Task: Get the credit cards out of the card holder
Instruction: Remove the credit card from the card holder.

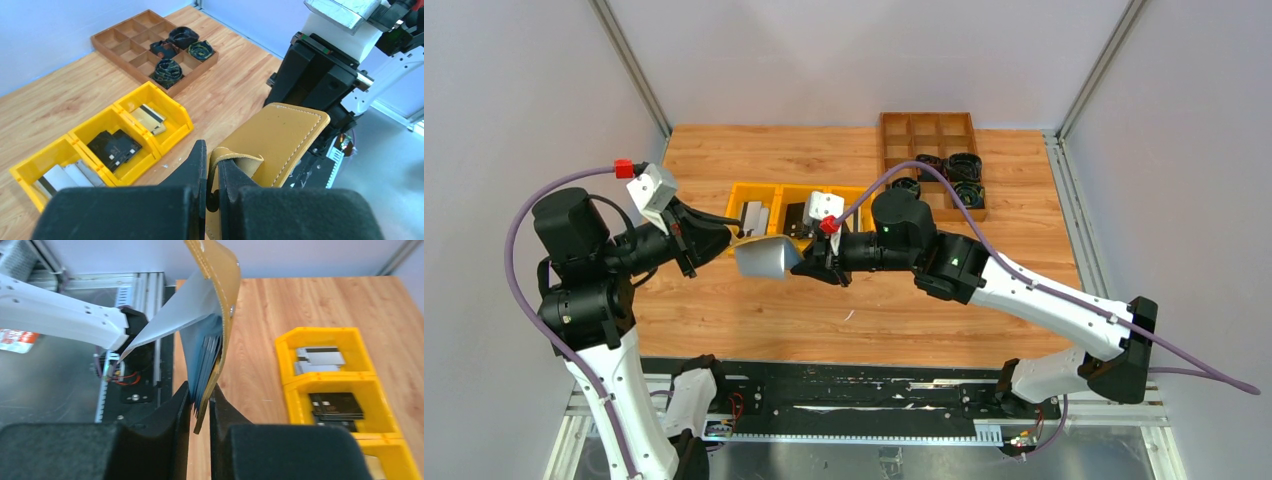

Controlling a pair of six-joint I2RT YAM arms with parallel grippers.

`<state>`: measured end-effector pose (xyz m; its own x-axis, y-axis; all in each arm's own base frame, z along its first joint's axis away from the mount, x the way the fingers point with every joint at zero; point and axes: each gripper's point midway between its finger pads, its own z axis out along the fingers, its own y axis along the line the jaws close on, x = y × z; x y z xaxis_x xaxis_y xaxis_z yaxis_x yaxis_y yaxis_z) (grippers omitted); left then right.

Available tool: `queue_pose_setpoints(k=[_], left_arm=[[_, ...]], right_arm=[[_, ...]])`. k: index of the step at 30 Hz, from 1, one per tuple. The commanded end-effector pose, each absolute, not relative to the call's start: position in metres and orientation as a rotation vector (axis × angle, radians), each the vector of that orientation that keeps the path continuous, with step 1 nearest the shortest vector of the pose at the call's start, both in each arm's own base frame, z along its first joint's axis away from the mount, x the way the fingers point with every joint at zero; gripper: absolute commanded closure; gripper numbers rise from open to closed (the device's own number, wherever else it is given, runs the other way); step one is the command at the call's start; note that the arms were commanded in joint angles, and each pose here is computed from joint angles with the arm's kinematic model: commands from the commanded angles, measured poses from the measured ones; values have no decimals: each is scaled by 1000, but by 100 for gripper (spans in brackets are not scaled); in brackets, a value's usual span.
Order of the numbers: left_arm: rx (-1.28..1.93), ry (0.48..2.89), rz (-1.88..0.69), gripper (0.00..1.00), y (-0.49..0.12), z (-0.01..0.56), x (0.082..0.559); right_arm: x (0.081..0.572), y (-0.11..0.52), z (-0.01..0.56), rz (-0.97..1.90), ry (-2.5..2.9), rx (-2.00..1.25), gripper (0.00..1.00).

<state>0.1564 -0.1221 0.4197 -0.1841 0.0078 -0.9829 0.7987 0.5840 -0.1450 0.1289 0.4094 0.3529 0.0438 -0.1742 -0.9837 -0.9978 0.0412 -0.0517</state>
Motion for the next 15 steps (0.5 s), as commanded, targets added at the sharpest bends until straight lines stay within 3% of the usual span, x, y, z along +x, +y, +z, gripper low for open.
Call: queue_pose_setpoints(k=[1, 5, 7, 9, 15], left_arm=[[715, 1583, -885, 100, -130, 430, 146], [717, 1579, -921, 100, -133, 433, 143], [719, 1578, -945, 100, -134, 433, 141], [718, 1580, -958, 100, -134, 432, 141], [718, 1581, -1009, 100, -137, 430, 137]], right_arm=[[136, 407, 404, 952, 1155, -1231, 90], [138, 406, 418, 914, 1105, -1196, 91], [137, 407, 429, 925, 1071, -1170, 77], [137, 409, 433, 933, 1061, -1150, 72], [142, 412, 443, 971, 1047, -1060, 75]])
